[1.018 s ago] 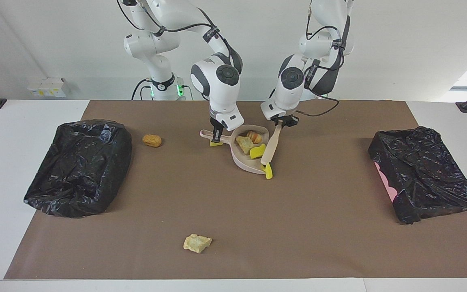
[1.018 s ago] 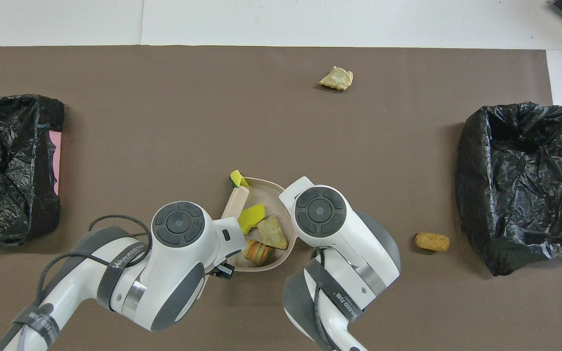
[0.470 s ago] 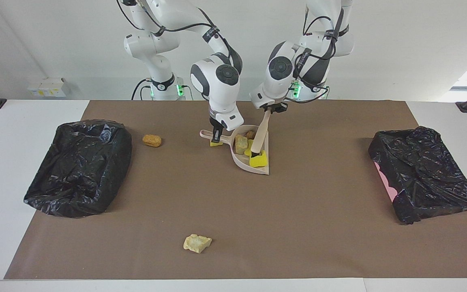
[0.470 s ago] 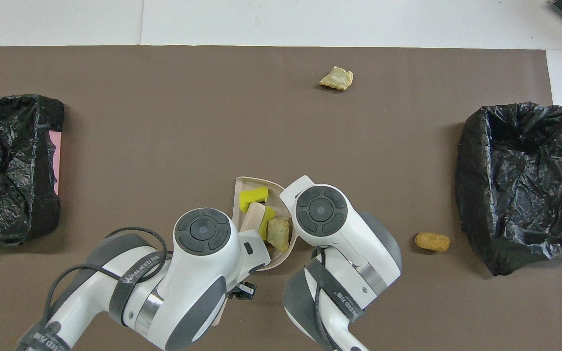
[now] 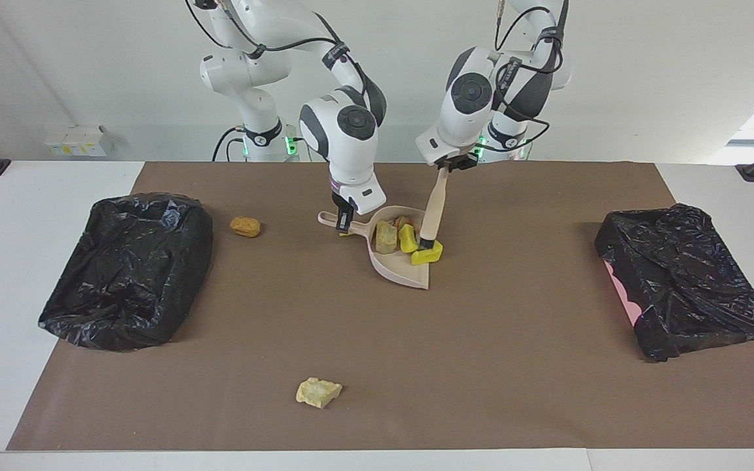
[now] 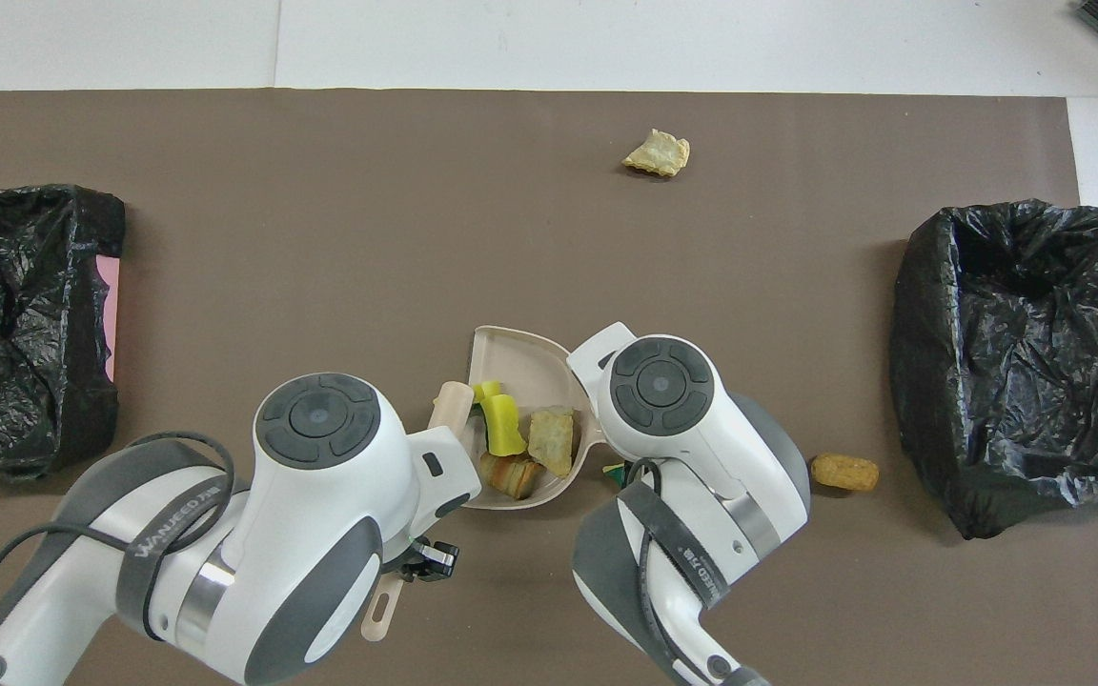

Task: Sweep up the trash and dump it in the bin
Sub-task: 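Sweep the yellow sponges into the dustpan with the left gripper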

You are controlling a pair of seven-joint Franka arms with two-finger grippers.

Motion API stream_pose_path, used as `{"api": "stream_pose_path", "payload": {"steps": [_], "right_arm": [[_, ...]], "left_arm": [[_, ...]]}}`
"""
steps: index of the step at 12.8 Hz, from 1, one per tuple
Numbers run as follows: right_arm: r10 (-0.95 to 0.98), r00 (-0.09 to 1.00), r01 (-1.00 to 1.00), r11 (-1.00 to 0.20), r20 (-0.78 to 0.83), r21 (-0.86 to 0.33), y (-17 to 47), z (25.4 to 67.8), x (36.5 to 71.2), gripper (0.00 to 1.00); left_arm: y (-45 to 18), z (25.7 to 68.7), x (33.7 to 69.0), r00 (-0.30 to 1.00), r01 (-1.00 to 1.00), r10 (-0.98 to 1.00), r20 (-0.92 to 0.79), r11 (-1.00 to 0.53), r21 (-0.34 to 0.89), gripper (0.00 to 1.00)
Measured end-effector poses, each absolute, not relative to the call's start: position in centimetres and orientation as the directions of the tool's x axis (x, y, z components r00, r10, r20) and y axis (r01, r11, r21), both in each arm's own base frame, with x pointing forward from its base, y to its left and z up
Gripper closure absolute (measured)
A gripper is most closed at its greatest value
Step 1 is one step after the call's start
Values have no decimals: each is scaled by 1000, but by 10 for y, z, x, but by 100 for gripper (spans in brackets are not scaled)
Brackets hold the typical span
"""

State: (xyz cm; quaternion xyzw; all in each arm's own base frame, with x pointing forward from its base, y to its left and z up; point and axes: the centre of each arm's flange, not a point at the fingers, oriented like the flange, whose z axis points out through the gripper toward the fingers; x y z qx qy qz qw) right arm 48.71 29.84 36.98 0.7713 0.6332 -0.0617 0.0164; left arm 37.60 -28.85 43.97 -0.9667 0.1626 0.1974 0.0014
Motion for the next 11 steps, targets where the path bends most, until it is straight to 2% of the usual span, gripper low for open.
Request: {"api": "stream_pose_path", "payload": {"steps": [8,11], "right_arm": [[977,181,981,-188,-112,-53,294,377,490,67],[979,178,980,-185,-98,-76,280,377,497,67]], "left_arm": [[-284,445,377,885,-297,-296,-360,-953,55,74],[-280,449,396,945,-176,-183,-270,-983,50,74]]}}
